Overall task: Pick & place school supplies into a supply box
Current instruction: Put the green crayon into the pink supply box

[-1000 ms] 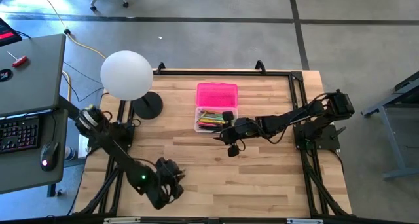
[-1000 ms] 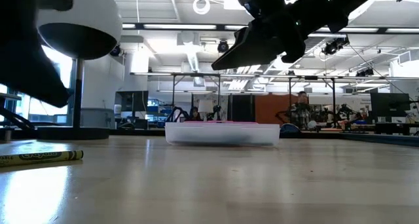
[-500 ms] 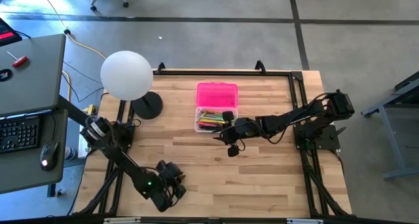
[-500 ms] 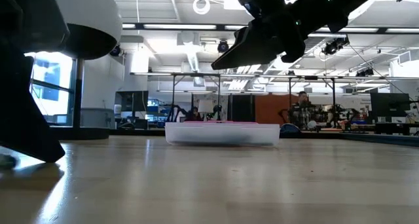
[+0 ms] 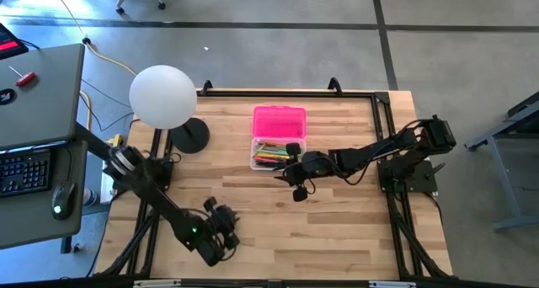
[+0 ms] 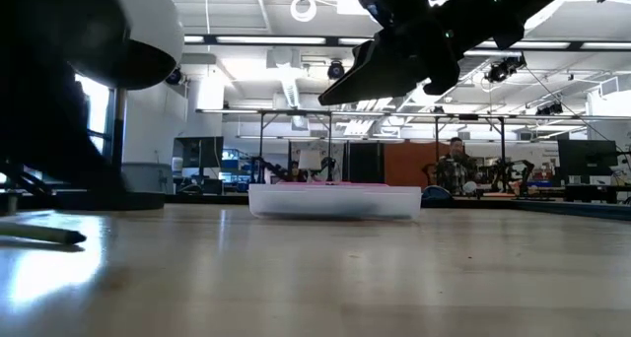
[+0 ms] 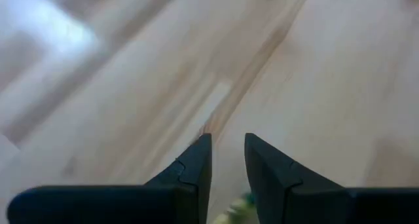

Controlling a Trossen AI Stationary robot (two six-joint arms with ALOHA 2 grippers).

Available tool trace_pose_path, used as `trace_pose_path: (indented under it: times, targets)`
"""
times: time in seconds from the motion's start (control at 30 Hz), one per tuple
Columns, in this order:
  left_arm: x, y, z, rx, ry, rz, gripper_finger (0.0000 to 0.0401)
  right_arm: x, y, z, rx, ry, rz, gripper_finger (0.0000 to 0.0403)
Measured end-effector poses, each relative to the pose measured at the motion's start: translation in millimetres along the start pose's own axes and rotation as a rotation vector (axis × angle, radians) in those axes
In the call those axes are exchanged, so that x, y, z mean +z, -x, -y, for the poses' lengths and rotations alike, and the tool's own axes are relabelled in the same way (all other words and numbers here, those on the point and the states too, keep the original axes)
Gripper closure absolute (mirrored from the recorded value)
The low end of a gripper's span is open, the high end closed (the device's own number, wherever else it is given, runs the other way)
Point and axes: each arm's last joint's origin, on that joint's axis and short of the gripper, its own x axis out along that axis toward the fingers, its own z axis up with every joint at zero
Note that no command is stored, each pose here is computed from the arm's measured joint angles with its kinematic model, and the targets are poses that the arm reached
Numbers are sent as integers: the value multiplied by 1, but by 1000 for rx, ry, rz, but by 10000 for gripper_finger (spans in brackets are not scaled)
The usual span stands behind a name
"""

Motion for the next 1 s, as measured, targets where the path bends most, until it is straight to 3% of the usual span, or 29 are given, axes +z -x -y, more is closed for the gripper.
trace_pose_path:
  times: [0.3,0.5,0.63,0.8,1.0]
  targets:
    - [46,44,-11,-141,-192,-9,279,0,0,0,-1,0,4,316]
    - [50,45,-27,-41,-322,3,279,0,0,0,-2,-1,5,315]
    - [46,24,-38,-17,-308,-35,279,2,0,-1,47,-28,35,315]
    - [50,10,-45,-8,-265,-66,279,-1,-23,-9,72,-183,154,315]
    - [82,34,-47,17,-282,26,279,-22,-74,-27,-101,-209,215,315]
